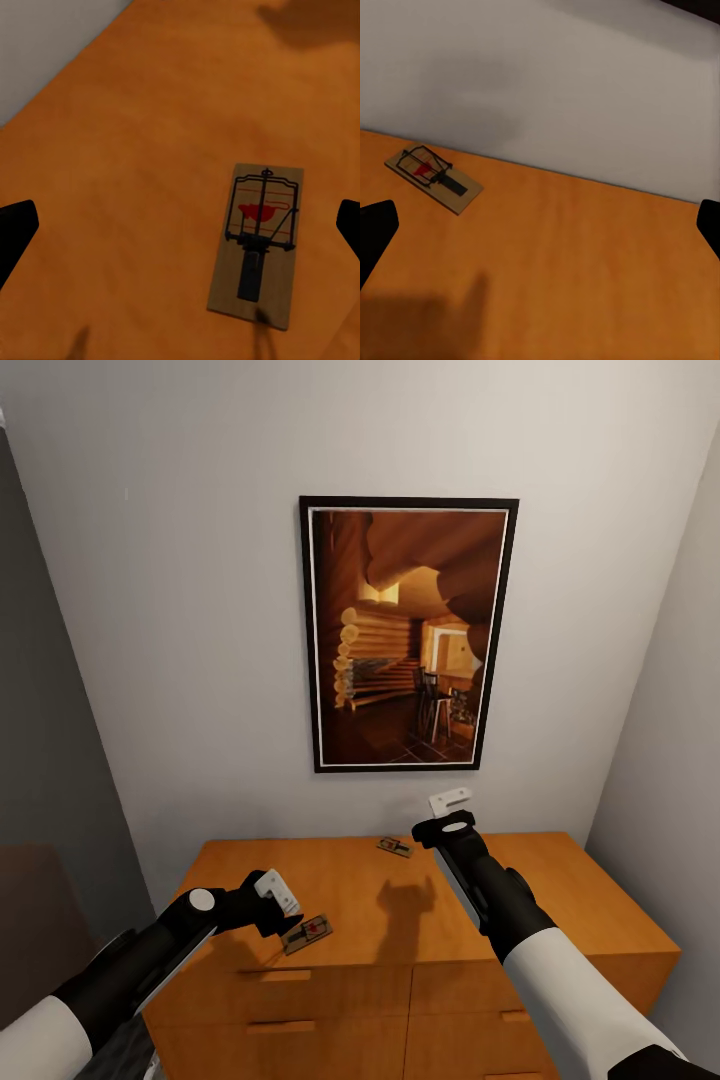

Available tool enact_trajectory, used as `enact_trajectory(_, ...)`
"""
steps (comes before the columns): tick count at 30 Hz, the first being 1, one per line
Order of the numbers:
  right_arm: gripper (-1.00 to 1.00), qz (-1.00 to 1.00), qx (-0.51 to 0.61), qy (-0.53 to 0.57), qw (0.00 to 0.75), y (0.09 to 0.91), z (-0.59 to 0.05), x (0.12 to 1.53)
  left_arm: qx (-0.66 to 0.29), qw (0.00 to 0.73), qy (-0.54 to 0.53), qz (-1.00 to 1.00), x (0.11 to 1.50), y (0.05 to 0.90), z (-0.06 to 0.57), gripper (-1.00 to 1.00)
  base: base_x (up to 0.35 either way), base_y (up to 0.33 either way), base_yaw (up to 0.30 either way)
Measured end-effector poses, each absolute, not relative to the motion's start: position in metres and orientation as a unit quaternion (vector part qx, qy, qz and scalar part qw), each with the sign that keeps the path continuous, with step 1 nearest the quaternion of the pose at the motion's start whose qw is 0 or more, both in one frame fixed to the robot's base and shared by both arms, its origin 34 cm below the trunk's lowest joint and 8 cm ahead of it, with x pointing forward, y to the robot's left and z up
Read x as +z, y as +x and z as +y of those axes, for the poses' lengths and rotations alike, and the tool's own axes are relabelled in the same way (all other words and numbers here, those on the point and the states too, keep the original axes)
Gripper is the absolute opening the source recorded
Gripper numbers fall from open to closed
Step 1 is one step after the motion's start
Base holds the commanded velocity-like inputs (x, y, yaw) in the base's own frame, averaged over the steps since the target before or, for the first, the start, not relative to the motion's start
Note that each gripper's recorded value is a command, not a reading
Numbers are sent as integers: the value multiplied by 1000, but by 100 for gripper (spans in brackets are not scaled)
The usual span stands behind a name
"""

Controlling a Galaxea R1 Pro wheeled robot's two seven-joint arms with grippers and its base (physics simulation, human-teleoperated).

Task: Take the four mousetraps from the cabinet in the bathroom and place them on the bathroom floor. Make sure all four end up on the same floor surface, and ensure that at least two of them are either under or directly next to the same bathroom sink.

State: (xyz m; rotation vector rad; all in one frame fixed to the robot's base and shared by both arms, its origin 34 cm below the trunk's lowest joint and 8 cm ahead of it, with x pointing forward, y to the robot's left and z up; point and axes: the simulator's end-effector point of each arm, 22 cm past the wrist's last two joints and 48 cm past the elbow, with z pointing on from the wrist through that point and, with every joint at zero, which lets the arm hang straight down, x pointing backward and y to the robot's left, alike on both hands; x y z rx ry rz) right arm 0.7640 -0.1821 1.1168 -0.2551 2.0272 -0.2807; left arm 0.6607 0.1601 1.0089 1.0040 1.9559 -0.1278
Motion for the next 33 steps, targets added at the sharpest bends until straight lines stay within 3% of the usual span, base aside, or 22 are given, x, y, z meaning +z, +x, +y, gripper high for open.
enact_trajectory(33, 100, 843, -117, -106, 514, 764, -182, 1117, -49, 453, 405, 793, 1009, 661, 161, 100, 0, -42, 0)
